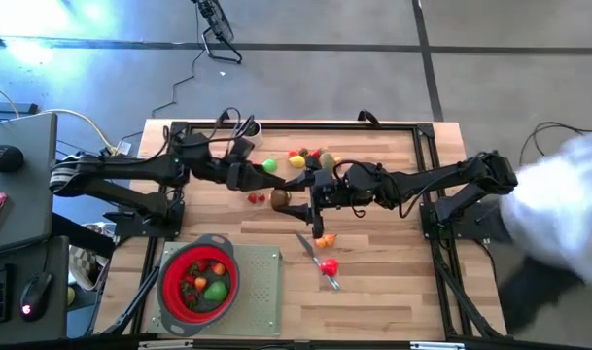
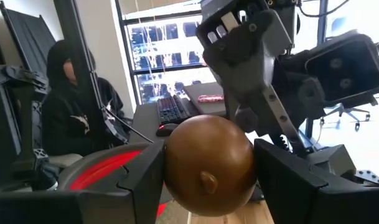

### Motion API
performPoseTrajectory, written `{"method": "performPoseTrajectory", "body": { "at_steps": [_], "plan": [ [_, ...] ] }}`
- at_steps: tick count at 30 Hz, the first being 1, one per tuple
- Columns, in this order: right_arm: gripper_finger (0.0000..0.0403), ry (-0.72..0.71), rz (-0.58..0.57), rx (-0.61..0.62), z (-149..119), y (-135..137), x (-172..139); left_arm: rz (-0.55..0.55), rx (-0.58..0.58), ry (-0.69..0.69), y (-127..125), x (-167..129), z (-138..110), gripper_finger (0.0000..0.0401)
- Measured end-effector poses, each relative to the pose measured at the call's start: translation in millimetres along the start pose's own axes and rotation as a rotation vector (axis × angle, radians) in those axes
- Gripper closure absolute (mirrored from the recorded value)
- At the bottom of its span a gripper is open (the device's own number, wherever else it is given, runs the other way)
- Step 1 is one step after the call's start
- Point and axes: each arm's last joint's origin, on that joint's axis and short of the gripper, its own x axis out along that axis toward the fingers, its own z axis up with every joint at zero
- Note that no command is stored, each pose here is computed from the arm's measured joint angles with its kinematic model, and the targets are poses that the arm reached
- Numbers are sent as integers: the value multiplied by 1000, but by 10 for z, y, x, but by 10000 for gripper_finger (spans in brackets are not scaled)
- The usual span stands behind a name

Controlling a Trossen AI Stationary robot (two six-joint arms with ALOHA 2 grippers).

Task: Pick & Place Fruit
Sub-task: Put the half kiwi into the red strainer bowl on the shelf

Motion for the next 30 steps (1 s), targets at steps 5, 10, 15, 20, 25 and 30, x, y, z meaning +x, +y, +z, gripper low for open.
{"method": "performPoseTrajectory", "body": {
  "at_steps": [5,10,15,20,25,30],
  "plan": [
    [190,7,-46,-40,-9,-15,-1,-37,-5,-11,19,65,11,43],
    [190,2,-63,-59,-1,-39,-1,-27,-16,-6,66,103,2,43],
    [190,12,-106,-80,-11,-57,-2,-26,-15,7,68,153,-68,43],
    [190,11,-131,-102,-10,-64,-3,-8,1,-33,30,172,-133,43],
    [190,10,-140,-106,-9,-66,-3,-5,0,-49,23,174,-137,43],
    [190,9,-157,-106,-9,-71,-4,8,0,-75,28,174,-128,43]
  ]
}}
